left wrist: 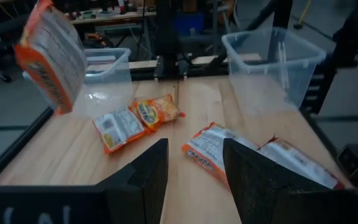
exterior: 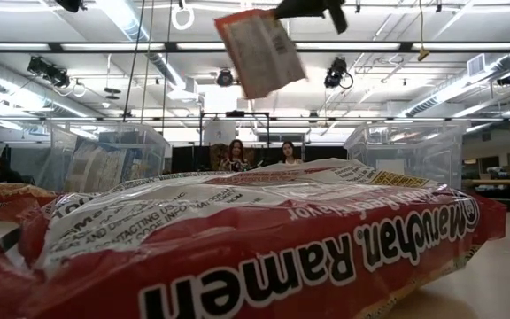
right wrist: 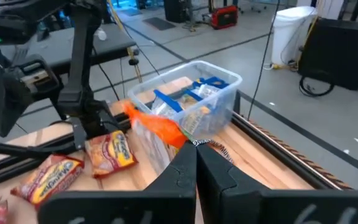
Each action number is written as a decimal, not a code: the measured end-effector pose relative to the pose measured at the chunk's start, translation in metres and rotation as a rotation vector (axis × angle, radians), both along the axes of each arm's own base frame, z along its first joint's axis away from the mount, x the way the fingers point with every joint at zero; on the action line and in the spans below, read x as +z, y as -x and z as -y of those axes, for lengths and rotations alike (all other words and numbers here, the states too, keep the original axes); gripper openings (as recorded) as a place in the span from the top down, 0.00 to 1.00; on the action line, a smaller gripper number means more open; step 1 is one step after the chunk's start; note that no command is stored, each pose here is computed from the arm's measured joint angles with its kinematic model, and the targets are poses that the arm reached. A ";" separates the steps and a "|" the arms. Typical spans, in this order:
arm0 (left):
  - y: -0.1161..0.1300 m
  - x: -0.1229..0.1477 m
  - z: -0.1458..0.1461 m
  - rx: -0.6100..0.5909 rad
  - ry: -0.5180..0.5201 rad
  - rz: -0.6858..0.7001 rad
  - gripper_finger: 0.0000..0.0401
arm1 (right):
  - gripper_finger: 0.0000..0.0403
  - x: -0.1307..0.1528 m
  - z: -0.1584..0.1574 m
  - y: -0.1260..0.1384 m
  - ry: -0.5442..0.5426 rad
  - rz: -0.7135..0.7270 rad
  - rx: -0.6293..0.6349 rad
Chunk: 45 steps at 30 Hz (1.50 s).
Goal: Sort Maruchan noodles
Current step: Put the orange noodle pack into the top right transparent bin
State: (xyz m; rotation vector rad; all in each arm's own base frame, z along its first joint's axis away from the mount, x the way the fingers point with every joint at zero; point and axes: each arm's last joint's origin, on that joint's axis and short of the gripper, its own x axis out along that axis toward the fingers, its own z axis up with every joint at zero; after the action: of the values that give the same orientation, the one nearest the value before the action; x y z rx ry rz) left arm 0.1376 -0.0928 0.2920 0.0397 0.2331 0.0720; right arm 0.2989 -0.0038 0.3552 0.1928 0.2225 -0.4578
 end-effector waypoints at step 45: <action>-0.106 0.012 -0.113 -0.102 -0.047 0.397 0.47 | 0.99 0.029 0.067 0.110 -0.030 -0.175 -0.236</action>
State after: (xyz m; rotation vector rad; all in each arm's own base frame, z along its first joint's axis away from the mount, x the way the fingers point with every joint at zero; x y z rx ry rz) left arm 0.2438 0.0203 0.3036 0.0826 -0.1676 -0.0173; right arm 0.1891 -0.0709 0.3843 0.2090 0.3809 -0.7075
